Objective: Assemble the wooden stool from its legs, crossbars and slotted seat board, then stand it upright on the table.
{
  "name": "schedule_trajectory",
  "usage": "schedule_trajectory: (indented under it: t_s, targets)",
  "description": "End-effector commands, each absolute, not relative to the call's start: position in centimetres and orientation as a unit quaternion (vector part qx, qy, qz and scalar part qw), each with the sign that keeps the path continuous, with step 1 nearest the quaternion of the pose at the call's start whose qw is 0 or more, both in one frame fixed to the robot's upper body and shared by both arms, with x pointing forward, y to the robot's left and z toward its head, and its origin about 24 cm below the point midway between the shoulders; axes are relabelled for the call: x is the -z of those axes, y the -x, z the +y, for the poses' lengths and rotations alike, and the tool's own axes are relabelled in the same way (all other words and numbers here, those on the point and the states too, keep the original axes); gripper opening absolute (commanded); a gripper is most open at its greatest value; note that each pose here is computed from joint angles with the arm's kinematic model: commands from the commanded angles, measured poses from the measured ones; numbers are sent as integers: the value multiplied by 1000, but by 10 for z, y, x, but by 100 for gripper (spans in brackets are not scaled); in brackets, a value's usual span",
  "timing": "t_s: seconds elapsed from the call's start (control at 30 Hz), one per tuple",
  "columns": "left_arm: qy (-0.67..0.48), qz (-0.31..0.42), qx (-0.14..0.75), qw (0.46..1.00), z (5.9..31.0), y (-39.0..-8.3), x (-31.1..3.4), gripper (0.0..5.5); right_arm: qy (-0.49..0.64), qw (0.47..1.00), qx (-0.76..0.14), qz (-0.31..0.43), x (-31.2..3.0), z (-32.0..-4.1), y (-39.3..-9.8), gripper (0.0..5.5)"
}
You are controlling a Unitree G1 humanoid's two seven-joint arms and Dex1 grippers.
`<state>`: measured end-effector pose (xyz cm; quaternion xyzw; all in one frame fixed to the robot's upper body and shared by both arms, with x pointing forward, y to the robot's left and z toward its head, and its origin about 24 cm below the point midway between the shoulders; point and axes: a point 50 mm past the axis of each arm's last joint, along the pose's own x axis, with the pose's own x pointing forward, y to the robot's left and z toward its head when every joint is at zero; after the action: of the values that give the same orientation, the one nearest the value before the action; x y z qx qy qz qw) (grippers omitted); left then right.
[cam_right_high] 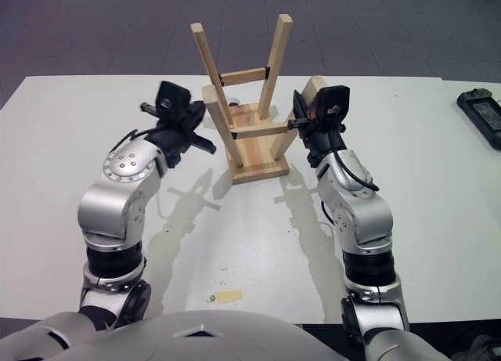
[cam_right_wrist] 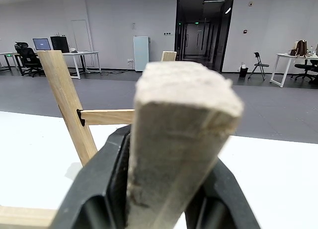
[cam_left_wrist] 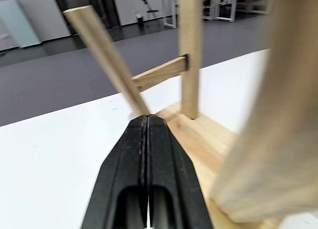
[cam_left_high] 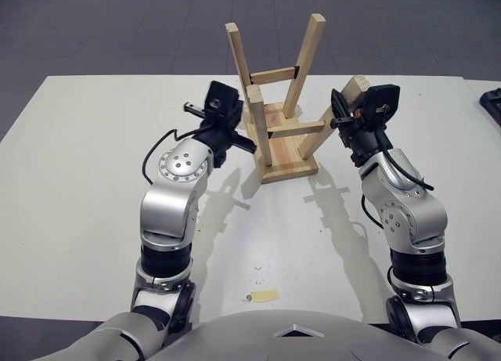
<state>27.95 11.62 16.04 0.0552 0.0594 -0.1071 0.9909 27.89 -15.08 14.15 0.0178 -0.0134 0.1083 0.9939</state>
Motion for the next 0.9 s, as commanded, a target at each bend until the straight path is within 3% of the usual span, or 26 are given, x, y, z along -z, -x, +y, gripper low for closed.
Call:
schedule_trajectory:
  t_s: [0.03,0.2,0.3,0.4,0.57,0.67,0.8,0.9]
  targets:
    - [-34,91,-72,993,164,-276,-151,0,31,960,-115,253,-41,-153,-252,117]
    - [-103,37,224,968,93,-259,-166,0,30,960,-113,254,-41,-153,-253,117]
    - [-123,36,304,944,72,-250,-162,0,32,960,-120,252,-42,-152,-254,117]
    - [-109,53,269,955,78,-260,-159,0,34,960,-118,251,-44,-154,-256,117]
    - [-107,104,100,984,121,-279,-142,0,34,960,-118,253,-43,-153,-255,117]
    - [-122,27,-30,992,155,-286,-164,0,32,960,-115,253,-41,-153,-254,117]
    - [56,-128,26,990,150,-278,-220,71,25,963,-112,244,-42,-152,-253,117]
    - [106,-175,117,972,132,-269,-236,128,-8,967,-119,224,-49,-147,-256,117]
